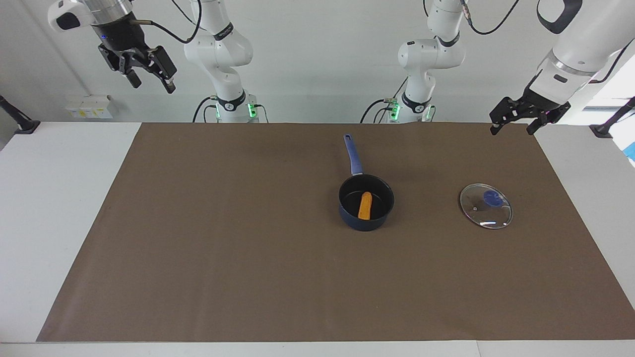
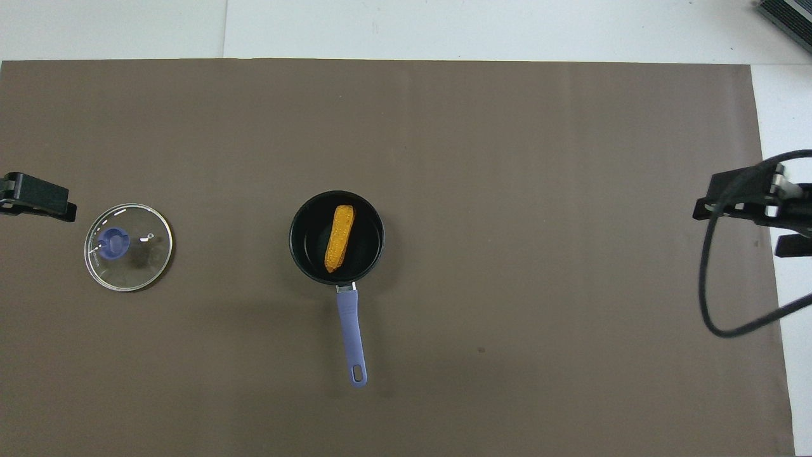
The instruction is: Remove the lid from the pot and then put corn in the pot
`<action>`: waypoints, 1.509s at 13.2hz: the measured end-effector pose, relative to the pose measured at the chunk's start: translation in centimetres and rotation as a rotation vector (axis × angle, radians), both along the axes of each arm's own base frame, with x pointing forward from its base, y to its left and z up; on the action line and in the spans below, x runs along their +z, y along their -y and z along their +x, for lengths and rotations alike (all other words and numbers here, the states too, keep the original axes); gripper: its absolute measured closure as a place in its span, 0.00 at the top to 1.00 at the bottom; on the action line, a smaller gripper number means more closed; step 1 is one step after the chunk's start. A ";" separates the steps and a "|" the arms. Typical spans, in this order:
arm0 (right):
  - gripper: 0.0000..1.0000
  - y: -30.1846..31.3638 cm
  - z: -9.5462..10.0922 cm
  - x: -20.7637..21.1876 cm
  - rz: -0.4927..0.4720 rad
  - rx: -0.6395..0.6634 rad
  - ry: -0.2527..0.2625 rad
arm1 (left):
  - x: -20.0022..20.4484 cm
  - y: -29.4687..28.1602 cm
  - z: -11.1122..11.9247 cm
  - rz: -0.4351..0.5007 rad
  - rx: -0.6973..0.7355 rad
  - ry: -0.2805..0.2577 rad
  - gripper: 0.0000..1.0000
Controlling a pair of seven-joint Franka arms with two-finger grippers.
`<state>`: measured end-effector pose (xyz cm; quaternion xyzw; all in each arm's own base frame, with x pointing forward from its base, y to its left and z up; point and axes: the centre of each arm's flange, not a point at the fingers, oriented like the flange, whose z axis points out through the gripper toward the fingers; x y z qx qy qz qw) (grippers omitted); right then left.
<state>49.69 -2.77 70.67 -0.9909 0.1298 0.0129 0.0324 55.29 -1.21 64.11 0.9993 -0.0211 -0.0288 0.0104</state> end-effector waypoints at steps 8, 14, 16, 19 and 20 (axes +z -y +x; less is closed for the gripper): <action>1.00 -3.4 1.7 -3.5 -0.034 0.123 0.021 | 0.0 0.0 0.0 0.000 0.000 0.000 1.00; 1.00 -1.0 1.9 -3.5 -0.043 0.100 0.034 | 0.0 0.0 0.0 0.000 -0.001 0.000 1.00; 1.00 0.1 1.9 -3.5 -0.044 0.122 0.045 | 0.0 0.0 0.0 0.000 -0.001 0.001 1.00; 1.00 0.1 2.3 -3.7 -0.053 0.134 0.058 | 0.4 0.0 -0.2 0.000 -0.001 0.008 1.00; 1.00 0.0 2.4 -3.8 -0.056 0.142 0.057 | 0.6 0.0 -0.2 0.000 -0.001 0.009 1.00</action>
